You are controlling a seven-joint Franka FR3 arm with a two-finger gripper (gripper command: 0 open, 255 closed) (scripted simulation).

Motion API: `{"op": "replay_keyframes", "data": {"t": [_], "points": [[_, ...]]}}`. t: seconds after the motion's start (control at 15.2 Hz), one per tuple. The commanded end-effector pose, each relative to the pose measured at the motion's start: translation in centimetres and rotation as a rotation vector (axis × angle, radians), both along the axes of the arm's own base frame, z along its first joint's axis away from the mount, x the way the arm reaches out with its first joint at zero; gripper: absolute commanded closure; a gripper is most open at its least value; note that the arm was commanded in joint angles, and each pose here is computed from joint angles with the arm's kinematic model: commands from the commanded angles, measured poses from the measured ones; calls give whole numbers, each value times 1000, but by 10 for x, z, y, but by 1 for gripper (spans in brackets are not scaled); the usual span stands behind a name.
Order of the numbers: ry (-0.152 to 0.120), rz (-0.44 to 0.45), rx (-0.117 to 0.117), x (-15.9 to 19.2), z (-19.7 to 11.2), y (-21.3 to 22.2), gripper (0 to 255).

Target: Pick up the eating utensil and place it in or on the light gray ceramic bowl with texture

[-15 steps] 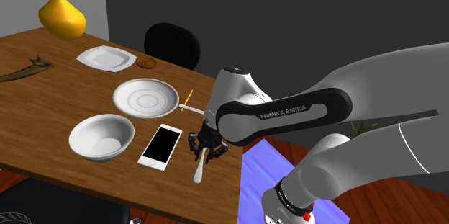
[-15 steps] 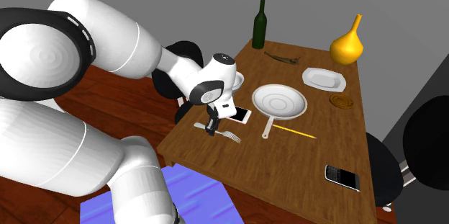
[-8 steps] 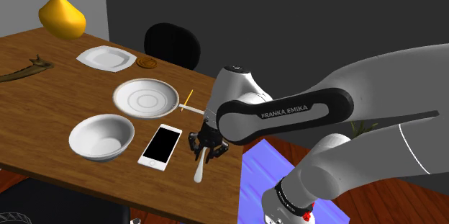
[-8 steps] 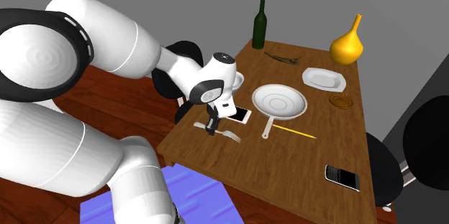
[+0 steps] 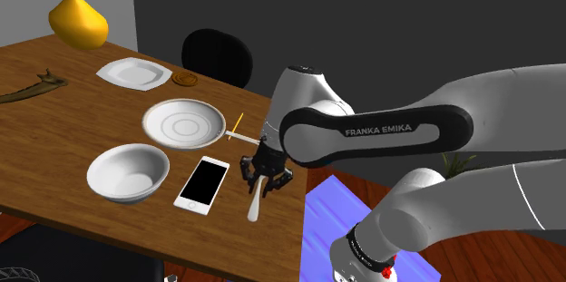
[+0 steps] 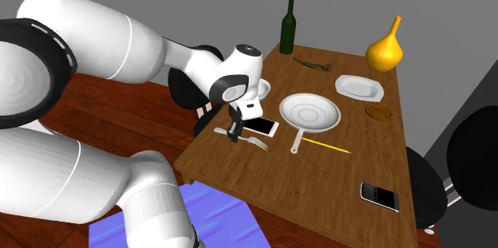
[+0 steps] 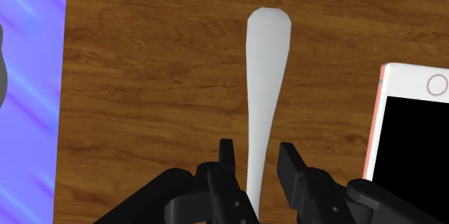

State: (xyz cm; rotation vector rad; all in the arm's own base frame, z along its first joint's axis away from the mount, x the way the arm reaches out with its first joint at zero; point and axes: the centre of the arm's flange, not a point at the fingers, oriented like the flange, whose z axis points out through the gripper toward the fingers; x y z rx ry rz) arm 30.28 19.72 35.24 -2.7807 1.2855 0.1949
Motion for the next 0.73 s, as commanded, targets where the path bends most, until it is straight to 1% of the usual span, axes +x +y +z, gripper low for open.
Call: {"op": "replay_keyframes", "data": {"t": [0.0, 0.66], "points": [[0, 0, 0, 0, 10, 0, 255], [0, 0, 0, 0, 63, 0, 255]]}}
